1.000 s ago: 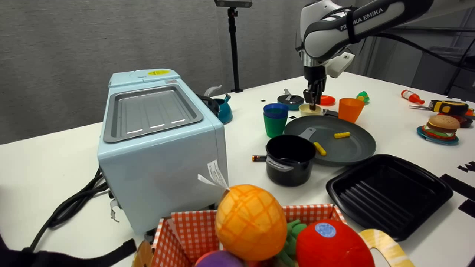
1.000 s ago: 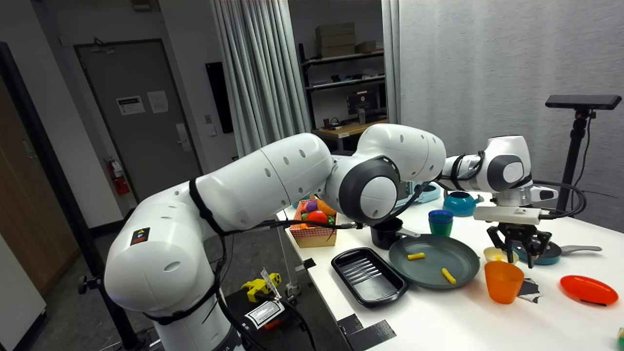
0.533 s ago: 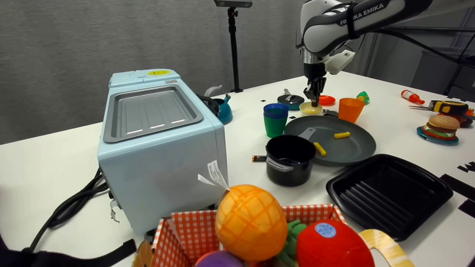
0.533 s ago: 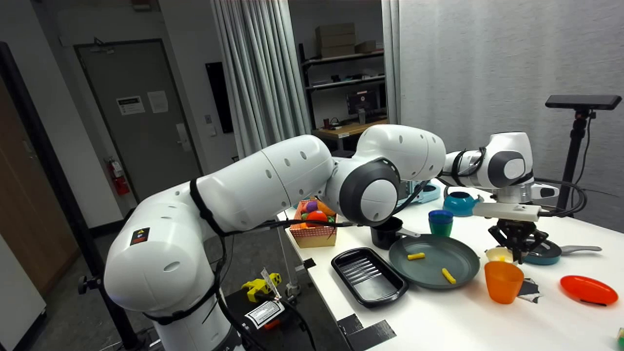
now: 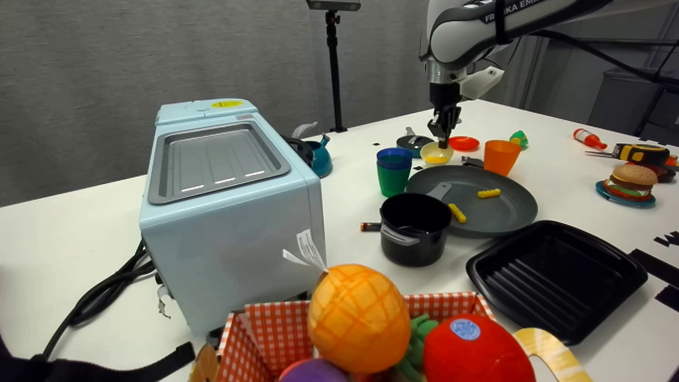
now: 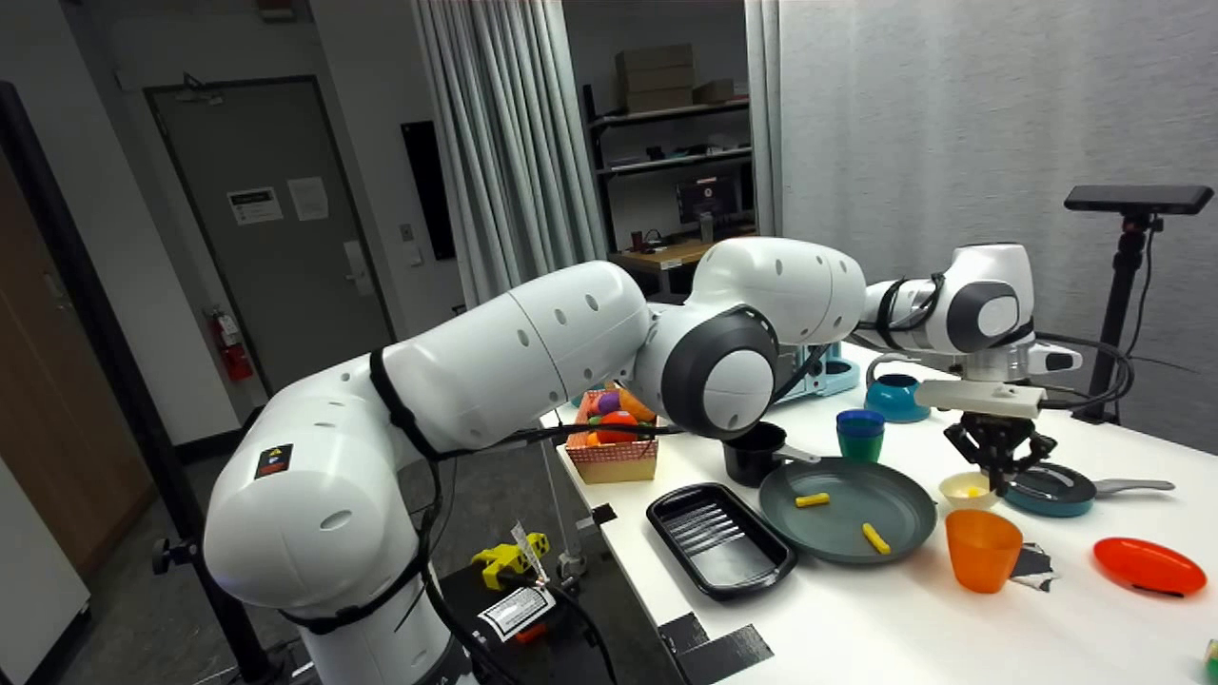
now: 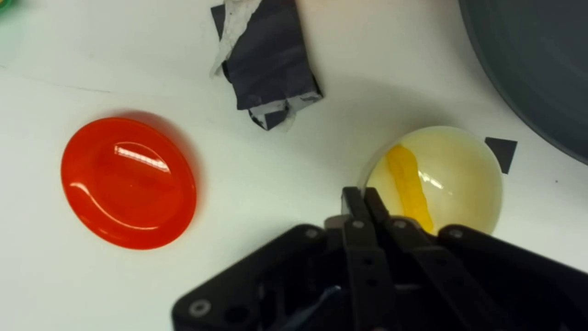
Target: Pour some of the content from the orange cup onto the plate, pick up one object and put it on the small plate and pour it back onto the big plate, and then pour the rest of the content from the orange cup.
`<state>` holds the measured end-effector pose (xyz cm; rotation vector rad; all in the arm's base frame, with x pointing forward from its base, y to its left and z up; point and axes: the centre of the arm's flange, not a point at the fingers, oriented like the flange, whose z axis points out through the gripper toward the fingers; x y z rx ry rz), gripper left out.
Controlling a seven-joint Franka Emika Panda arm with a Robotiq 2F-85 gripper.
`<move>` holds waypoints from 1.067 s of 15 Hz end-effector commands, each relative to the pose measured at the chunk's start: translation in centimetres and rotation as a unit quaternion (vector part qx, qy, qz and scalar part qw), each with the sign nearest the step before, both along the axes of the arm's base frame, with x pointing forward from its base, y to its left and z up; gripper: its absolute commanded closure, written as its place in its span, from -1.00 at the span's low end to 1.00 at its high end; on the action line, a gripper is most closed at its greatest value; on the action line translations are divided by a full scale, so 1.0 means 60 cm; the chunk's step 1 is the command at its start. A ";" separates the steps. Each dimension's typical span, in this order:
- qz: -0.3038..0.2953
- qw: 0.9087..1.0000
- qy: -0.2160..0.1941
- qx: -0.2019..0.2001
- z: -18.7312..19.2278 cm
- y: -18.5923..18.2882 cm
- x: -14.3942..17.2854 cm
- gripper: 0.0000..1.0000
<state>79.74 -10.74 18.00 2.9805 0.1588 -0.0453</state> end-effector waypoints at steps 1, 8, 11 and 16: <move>0.003 0.999 -0.018 0.032 0.044 0.015 0.031 0.98; 0.041 0.997 -0.036 0.059 0.117 0.056 -0.020 0.98; 0.064 0.995 -0.034 0.062 0.135 0.072 -0.050 0.98; 0.088 0.993 0.008 0.073 0.147 0.076 -0.099 0.98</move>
